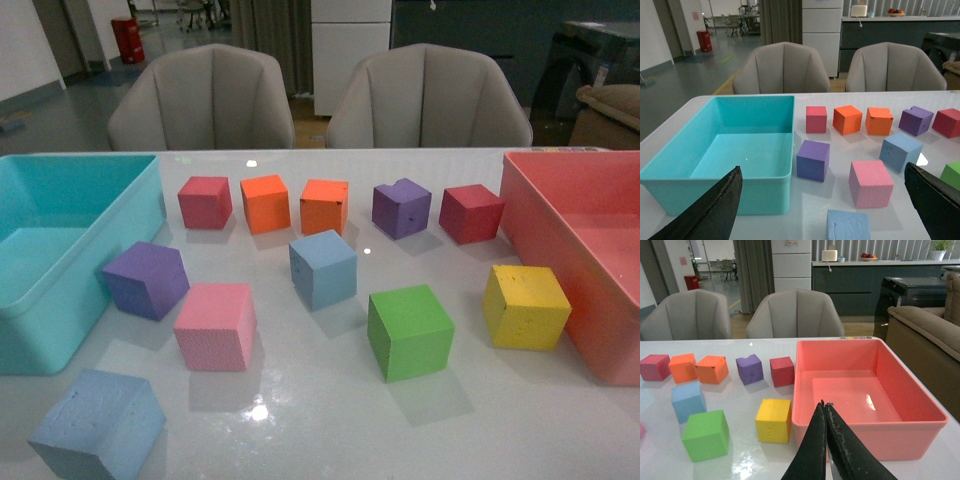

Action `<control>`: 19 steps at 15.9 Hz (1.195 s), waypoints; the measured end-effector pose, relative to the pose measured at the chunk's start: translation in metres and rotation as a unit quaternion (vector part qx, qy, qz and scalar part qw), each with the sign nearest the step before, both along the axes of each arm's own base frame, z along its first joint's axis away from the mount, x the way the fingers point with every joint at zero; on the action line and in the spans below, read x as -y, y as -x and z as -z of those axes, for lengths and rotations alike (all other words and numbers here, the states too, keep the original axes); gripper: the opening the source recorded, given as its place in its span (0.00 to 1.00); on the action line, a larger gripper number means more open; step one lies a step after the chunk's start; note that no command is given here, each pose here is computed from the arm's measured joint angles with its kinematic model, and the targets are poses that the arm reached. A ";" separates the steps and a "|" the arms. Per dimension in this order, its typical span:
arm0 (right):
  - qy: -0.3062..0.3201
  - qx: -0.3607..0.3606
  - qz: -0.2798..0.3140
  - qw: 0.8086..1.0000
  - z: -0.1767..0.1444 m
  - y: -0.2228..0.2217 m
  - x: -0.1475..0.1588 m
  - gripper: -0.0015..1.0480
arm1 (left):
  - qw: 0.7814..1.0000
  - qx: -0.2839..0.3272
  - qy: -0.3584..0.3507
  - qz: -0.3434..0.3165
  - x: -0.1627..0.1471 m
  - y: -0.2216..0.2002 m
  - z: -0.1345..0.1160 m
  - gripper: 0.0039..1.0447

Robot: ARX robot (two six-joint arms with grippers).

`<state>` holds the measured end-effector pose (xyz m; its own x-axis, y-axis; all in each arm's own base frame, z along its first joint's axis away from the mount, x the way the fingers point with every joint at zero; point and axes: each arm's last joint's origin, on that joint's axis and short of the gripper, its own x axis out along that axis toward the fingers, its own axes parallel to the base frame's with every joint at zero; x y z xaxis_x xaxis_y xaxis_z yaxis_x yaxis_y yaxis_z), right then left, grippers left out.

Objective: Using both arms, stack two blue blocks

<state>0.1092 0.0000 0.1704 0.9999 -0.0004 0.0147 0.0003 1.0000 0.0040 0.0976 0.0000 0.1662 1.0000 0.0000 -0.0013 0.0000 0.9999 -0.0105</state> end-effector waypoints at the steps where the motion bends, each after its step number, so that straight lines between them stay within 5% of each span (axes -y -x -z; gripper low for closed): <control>1: 0.000 -0.001 0.000 1.000 0.000 0.001 0.000 0.02 | 1.000 0.000 0.000 0.000 0.000 0.000 0.000 0.94; 9: 0.001 -0.005 0.000 1.000 0.003 0.012 0.000 0.05 | 1.000 0.000 0.000 0.000 0.000 0.000 0.000 0.94; 16: 0.001 -0.005 0.000 1.000 0.003 0.012 0.000 0.94 | 1.000 0.000 0.000 0.000 0.000 0.000 0.000 0.94; 19: 0.001 -0.005 0.000 1.000 0.003 0.012 0.000 0.94 | 1.000 0.000 0.000 0.000 0.000 0.000 0.000 0.94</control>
